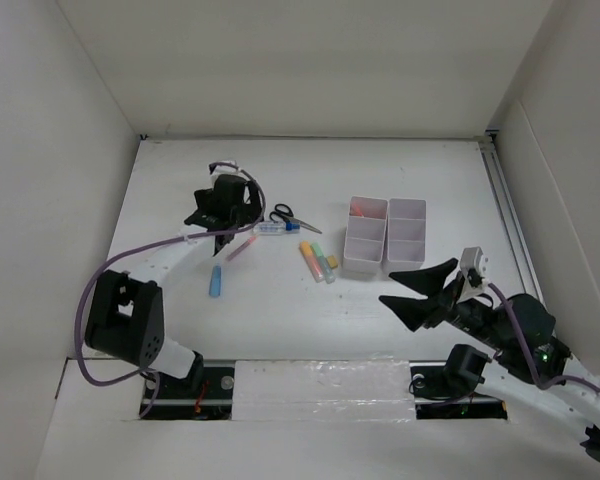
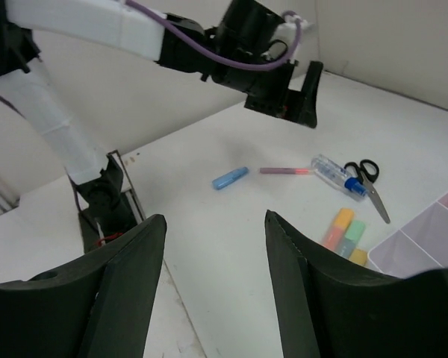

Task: Sort the stationery into containers
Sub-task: Grab a piece of stationery with the left arm, then place the stationery into the container

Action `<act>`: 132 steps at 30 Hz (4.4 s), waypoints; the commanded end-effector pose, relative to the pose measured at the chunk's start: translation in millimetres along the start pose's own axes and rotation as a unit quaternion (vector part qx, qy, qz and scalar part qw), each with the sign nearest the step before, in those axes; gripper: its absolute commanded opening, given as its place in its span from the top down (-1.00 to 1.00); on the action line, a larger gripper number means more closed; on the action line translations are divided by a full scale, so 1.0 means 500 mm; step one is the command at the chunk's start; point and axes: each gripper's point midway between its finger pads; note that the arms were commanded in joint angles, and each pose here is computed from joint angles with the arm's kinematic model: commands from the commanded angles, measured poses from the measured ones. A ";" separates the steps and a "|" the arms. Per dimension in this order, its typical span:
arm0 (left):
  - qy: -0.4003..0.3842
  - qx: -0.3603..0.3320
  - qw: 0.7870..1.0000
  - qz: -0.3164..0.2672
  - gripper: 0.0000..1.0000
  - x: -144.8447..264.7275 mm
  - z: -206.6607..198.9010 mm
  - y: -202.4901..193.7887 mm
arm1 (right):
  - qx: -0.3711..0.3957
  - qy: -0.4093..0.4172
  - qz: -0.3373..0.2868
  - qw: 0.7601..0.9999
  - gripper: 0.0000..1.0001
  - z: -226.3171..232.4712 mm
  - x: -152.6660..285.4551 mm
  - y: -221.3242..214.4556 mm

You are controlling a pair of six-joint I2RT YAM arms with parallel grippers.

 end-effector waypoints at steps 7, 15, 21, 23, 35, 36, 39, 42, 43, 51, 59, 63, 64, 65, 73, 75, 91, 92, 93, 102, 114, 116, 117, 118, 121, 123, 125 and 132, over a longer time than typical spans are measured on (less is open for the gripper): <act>-0.132 -0.240 0.956 0.110 -0.99 0.017 -0.049 -0.041 | 0.030 0.084 -0.070 0.994 -0.28 0.061 0.039 0.058; -0.192 -0.233 0.942 0.145 -0.89 -0.003 -0.003 -0.113 | 0.037 0.107 -0.063 0.992 -0.28 0.075 0.040 0.048; -0.176 -0.257 0.935 0.169 -0.86 -0.029 0.018 -0.168 | 0.034 0.122 -0.063 0.990 -0.28 0.086 0.039 0.050; -0.180 -0.258 0.933 0.176 -0.81 -0.047 0.015 -0.163 | 0.035 0.124 -0.067 0.989 -0.28 0.088 0.043 0.054; -0.183 -0.270 0.919 0.220 -0.60 -0.079 0.015 -0.203 | 0.035 0.120 -0.073 0.989 -0.28 0.084 0.055 0.053; -0.183 -0.270 0.919 0.220 -0.56 -0.079 0.015 -0.203 | 0.035 0.120 -0.073 0.989 -0.28 0.084 0.055 0.053; -0.183 -0.270 0.920 0.218 -0.45 -0.067 0.020 -0.211 | 0.039 0.118 -0.070 0.990 -0.28 0.081 0.051 0.050; -0.182 -0.269 0.923 0.207 -0.37 -0.060 0.020 -0.200 | 0.038 0.114 -0.072 0.990 -0.28 0.081 0.050 0.056; -0.182 -0.269 0.924 0.200 -0.33 -0.057 0.020 -0.191 | 0.038 0.109 -0.074 0.991 -0.28 0.077 0.049 0.058; -0.192 -0.267 0.916 0.231 0.07 -0.066 0.004 -0.236 | 0.037 0.103 -0.083 0.991 -0.28 0.075 0.062 0.068; -0.198 -0.265 0.914 0.237 0.13 -0.050 0.001 -0.254 | 0.038 0.105 -0.089 0.990 -0.28 0.078 0.079 0.075; -0.209 -0.271 0.905 0.253 0.22 -0.047 -0.012 -0.278 | 0.037 0.101 -0.092 0.990 -0.28 0.076 0.083 0.077; -0.208 -0.272 0.900 0.271 0.38 -0.049 -0.008 -0.299 | 0.038 0.103 -0.097 0.989 -0.28 0.079 0.087 0.086; -0.205 -0.272 0.900 0.271 0.56 -0.047 -0.011 -0.301 | 0.038 0.103 -0.098 0.989 -0.28 0.079 0.091 0.085; -0.182 -0.290 0.910 0.234 1.00 -0.016 -0.008 -0.269 | 0.037 0.099 -0.100 0.989 -0.28 0.076 0.098 0.085; -0.182 -0.286 0.918 0.204 1.00 0.006 -0.008 -0.234 | 0.037 0.099 -0.100 0.989 -0.28 0.076 0.098 0.085; -0.160 -0.195 0.967 -0.038 1.00 0.135 -0.164 0.164 | 0.020 0.039 -0.111 0.993 -0.28 0.039 0.082 0.108; -0.186 -0.193 0.961 -0.069 1.00 0.169 -0.197 0.182 | 0.019 0.033 -0.114 0.993 -0.28 0.038 0.081 0.115; -0.213 -0.175 0.955 -0.110 1.00 0.190 -0.228 0.220 | 0.018 0.020 -0.110 0.994 -0.28 0.030 0.078 0.117; -0.385 -0.007 0.842 -0.378 1.00 0.384 -0.359 0.333 | 0.015 -0.044 -0.075 0.996 -0.28 -0.011 0.038 0.106; -0.467 0.015 0.752 -0.465 1.00 0.361 -0.520 0.321 | -0.012 -0.080 -0.079 0.994 -0.28 -0.029 0.008 0.122; -0.464 0.013 0.748 -0.474 1.00 0.349 -0.531 0.322 | -0.012 -0.079 -0.083 0.993 -0.28 -0.026 0.009 0.130; -0.467 0.025 0.737 -0.488 1.00 0.347 -0.533 0.322 | -0.012 -0.079 -0.083 0.993 -0.28 -0.026 0.009 0.130; -0.474 0.030 0.727 -0.496 1.00 0.352 -0.535 0.321 | -0.012 -0.079 -0.083 0.993 -0.28 -0.026 0.009 0.130; -0.484 0.050 0.719 -0.497 1.00 0.334 -0.546 0.302 | -0.016 -0.089 -0.075 0.993 -0.28 -0.031 0.006 0.128; -0.493 0.050 0.715 -0.493 1.00 0.329 -0.565 0.310 | -0.015 -0.090 -0.071 0.993 -0.28 -0.030 0.004 0.130; -0.499 0.045 0.722 -0.478 1.00 0.302 -0.583 0.286 | -0.015 -0.093 -0.065 0.993 -0.28 -0.033 0.005 0.123; -0.511 0.053 0.709 -0.483 1.00 0.292 -0.606 0.287 | -0.020 -0.090 -0.069 0.993 -0.28 -0.032 0.011 0.122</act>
Point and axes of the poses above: each gripper's point midway between its finger pads, its own x axis back along the fingers, its own z axis along the line the jaws close on, y = z × x, and after that the axes turned 9 degrees about -x, right-handed
